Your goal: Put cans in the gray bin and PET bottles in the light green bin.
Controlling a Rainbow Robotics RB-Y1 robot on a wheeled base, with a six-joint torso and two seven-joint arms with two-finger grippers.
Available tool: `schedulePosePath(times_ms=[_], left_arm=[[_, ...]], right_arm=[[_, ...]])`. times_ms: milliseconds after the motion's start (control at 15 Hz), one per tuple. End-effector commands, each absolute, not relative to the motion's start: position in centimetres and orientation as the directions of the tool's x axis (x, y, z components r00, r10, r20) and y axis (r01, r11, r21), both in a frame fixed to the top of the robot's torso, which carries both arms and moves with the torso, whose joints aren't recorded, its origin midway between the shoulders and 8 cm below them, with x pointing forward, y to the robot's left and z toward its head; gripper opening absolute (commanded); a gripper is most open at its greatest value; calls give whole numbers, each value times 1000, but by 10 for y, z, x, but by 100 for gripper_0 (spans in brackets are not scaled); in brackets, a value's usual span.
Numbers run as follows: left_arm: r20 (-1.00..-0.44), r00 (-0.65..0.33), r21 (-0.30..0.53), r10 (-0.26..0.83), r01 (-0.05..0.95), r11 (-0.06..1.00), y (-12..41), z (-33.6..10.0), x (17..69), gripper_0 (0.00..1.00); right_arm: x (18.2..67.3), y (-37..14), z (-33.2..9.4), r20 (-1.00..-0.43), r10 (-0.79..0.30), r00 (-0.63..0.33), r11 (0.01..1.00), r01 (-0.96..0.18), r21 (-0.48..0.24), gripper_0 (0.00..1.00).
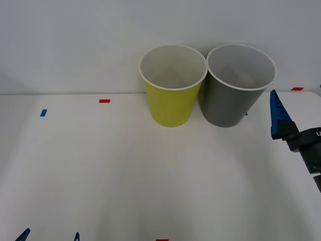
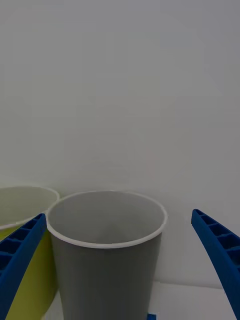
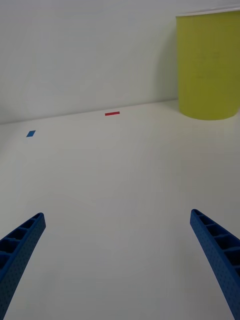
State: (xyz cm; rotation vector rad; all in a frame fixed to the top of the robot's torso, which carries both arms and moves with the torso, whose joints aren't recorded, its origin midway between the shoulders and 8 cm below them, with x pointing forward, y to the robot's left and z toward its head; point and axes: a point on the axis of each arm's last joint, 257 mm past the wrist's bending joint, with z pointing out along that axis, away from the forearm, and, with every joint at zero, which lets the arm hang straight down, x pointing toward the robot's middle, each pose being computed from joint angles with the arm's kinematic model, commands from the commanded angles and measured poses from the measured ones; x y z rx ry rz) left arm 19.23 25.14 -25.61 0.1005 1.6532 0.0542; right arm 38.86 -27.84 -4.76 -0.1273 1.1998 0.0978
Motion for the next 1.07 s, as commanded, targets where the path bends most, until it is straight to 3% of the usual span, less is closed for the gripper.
schedulePosePath(times_ms=[67,267,400,1067], left_arm=[[-992,-82,96,98,33,995,251,-256,192,100],[-992,-82,96,98,33,995,251,-256,192,100],[-992,-82,96,98,33,995,251,-256,192,100],[-992,-82,96,98,33,995,251,-256,192,100]], right_arm=[[365,-297,-111,-954,10,301,992,-123,-28,100],[342,-305,-135,-961,20,275,996,-92,-6,100],[336,-302,-139,-964,-15,267,994,-103,-44,100],[276,-305,-188,-986,60,156,998,-16,58,100]])
